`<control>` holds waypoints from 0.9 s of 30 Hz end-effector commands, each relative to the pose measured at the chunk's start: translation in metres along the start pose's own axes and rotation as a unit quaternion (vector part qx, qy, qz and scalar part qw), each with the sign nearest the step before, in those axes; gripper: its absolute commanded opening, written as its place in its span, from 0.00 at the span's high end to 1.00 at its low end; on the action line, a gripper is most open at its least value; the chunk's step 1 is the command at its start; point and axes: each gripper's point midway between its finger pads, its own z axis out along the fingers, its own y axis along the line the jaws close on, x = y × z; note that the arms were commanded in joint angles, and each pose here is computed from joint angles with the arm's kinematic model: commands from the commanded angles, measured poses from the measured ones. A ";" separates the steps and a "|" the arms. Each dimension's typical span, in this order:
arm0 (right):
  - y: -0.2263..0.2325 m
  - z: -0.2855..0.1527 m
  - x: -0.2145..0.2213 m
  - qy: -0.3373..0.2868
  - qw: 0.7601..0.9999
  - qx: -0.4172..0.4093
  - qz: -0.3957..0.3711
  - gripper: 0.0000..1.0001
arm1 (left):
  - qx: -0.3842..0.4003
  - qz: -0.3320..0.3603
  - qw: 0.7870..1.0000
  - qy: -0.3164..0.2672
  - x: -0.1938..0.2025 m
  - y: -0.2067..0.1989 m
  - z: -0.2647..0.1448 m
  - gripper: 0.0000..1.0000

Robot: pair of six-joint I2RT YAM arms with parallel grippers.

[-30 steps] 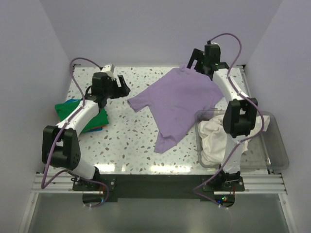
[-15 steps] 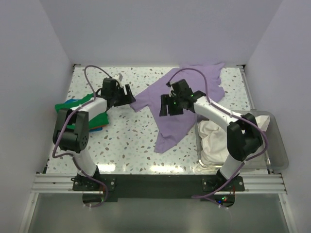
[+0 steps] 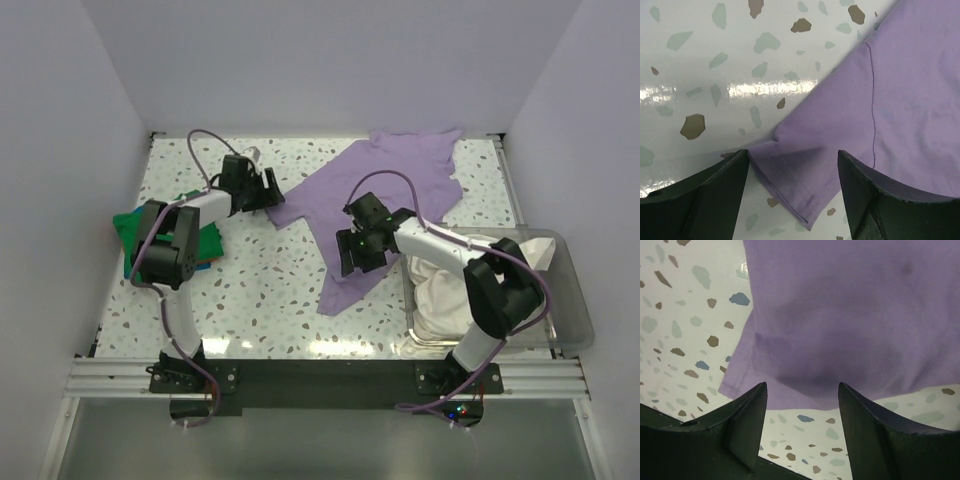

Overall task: Fold and stack the t-shirts
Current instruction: Flatten the tshirt out

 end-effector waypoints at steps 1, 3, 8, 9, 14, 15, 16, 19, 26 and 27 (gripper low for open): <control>-0.011 0.005 -0.002 -0.008 0.999 0.030 0.009 0.38 | -0.011 0.013 1.000 -0.012 -0.011 0.003 0.009 0.24; -0.017 0.014 -0.001 0.002 0.999 0.047 0.010 0.39 | -0.018 0.015 1.000 -0.008 -0.007 0.007 0.013 0.24; -0.026 0.034 0.002 0.027 0.997 0.073 0.021 0.41 | -0.018 0.017 1.000 0.006 0.004 0.010 0.018 0.40; -0.027 0.036 0.002 0.029 0.996 0.076 0.020 0.42 | -0.020 0.016 1.000 0.009 0.007 0.012 0.020 0.45; -0.027 0.055 -0.015 0.033 0.996 0.088 0.006 0.46 | -0.005 0.011 1.000 0.007 0.009 0.008 0.024 0.89; -0.028 0.057 -0.018 0.035 0.995 0.095 0.004 0.46 | -0.005 0.011 1.000 0.003 0.006 0.007 0.022 0.95; -0.028 0.060 -0.023 0.035 0.995 0.097 0.001 0.46 | -0.005 0.013 1.000 -0.002 0.002 0.007 0.020 1.00; -0.029 0.069 -0.042 0.035 0.993 0.114 -0.016 0.46 | -0.028 0.021 0.999 -0.036 -0.018 0.013 0.002 1.00; -0.025 0.082 -0.119 0.000 0.990 0.131 -0.048 0.44 | -0.088 0.047 0.986 -0.132 -0.061 0.027 -0.075 1.00; -0.033 0.091 -0.118 0.014 0.989 0.140 -0.045 0.44 | -0.097 0.048 0.984 -0.143 -0.065 0.028 -0.084 1.00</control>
